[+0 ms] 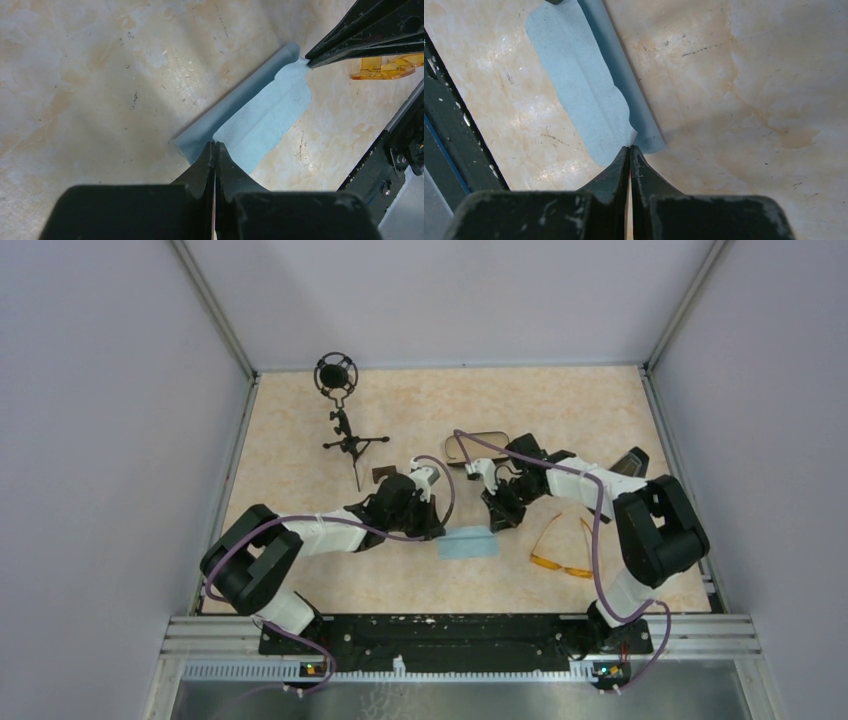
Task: Organize the sunglasses
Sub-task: Fold the glasses cleaning cloth at the center of the board.
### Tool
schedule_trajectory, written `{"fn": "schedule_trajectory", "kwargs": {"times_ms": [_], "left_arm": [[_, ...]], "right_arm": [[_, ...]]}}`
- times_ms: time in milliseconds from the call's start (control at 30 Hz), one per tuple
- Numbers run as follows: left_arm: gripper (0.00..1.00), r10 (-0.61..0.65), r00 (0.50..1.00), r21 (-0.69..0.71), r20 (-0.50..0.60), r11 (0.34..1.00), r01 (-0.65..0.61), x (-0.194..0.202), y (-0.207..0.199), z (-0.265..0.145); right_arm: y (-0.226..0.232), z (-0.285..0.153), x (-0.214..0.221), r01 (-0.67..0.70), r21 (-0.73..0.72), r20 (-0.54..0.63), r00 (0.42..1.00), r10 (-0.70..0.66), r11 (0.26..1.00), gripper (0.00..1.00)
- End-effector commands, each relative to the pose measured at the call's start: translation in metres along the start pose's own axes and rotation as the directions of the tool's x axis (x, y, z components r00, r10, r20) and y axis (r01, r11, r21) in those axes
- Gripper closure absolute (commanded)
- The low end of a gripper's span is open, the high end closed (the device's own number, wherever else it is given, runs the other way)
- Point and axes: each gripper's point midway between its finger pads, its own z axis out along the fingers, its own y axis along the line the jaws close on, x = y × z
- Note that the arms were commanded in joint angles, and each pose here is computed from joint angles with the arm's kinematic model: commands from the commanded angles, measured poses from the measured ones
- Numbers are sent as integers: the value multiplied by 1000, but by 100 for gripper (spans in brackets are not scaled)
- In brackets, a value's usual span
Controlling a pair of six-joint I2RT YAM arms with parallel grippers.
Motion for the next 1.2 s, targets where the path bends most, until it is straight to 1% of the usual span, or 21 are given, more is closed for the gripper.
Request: {"fn": "schedule_trajectory", "kwargs": {"times_ms": [0,400,500,667,733,800,867,933,1000,1067,1167], "left_arm": [[100,20,999,50,50,998,-23,-12,-13,-4],[100,21,999,78,35,997,-24,-11,-17,0],[100,22,999,77,30,997,-24,-9,-16,-1],[100,24,1000,94,18,995,-25,-2,-19,-4],[100,47,999,153,20,987,-50,1,-32,-9],[99,62,998,173,24,983,-65,6,-41,-16],[98,66,997,188,33,980,-71,6,-47,-23],[97,71,996,189,53,979,-80,1,-50,-30],[95,85,993,161,77,982,-96,-6,-48,-33],[92,101,990,105,100,988,-111,-12,-40,-34],[80,108,987,24,123,993,-112,-21,-27,-30]], "right_arm": [[9,-4,-6,46,-18,31,998,-45,999,100],[8,4,4,46,-29,7,999,-46,999,100],[9,5,4,46,-38,11,999,-46,998,98],[16,5,6,57,-73,14,998,-56,996,89],[26,4,11,64,-113,8,998,-63,992,84],[36,2,14,82,-154,8,997,-82,985,79],[43,-2,16,112,-188,15,994,-111,976,78],[45,-4,17,141,-188,24,990,-139,972,78],[42,-7,12,145,-176,40,989,-140,974,78],[37,-15,1,124,-178,79,991,-111,976,79],[20,-30,-17,89,-153,142,988,-68,984,79]]}}
